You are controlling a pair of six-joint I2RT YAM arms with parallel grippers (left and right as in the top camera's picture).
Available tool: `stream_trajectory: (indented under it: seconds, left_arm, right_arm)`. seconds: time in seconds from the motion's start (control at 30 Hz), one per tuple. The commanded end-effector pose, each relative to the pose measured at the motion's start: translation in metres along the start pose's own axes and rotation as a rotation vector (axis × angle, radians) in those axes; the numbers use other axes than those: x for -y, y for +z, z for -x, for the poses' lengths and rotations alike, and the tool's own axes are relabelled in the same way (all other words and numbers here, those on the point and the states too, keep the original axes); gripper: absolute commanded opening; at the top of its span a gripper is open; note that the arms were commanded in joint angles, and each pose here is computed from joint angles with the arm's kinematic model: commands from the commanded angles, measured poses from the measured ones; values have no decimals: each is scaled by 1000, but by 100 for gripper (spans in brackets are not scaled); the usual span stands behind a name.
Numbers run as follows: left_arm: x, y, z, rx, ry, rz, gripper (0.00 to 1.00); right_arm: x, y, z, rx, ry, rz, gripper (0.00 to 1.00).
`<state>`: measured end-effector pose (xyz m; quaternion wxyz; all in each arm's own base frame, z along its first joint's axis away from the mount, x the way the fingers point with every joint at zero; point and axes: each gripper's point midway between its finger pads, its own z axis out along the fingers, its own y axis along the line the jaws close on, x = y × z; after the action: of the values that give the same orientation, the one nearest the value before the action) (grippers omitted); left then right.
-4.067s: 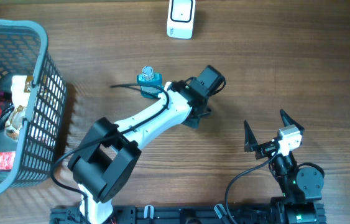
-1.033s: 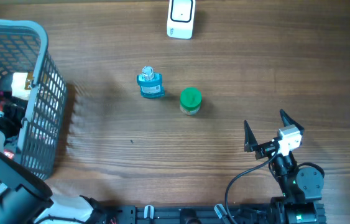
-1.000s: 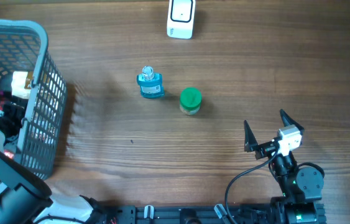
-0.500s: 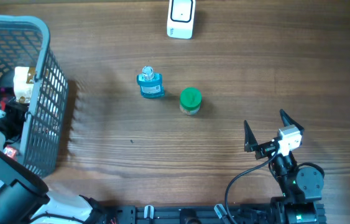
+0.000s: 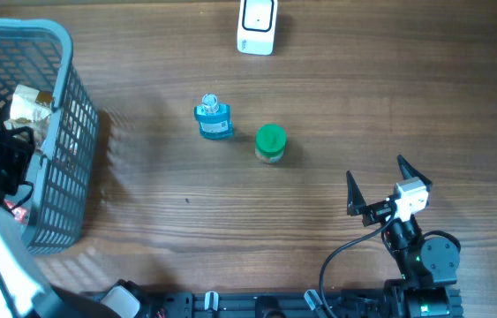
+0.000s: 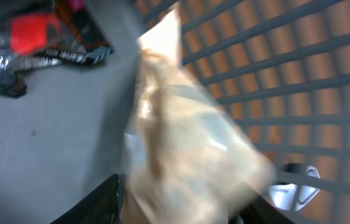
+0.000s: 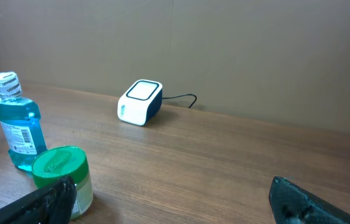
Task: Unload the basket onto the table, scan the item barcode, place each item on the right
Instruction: 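Reach into the basket and grasp the clear snack bag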
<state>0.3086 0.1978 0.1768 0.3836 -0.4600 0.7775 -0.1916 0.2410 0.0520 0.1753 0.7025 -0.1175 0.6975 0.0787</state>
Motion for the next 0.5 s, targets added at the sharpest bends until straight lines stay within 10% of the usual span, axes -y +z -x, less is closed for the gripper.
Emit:
stream_trajectory:
  seconds: [0.0, 0.13, 0.27, 0.47]
  left_arm:
    - [39, -44, 10, 125, 37, -81, 49]
    - [75, -104, 19, 319, 141, -125, 41]
    - [37, -96, 16, 308, 73, 49, 100]
    - [-55, -8, 1, 60, -96, 313, 100]
  right_arm:
    - [1, 0, 2, 8, 8, -5, 100]
    - [1, 0, 1, 8, 8, -5, 100]
    - [1, 0, 1, 8, 9, -5, 100]
    - [1, 0, 1, 8, 9, -5, 100]
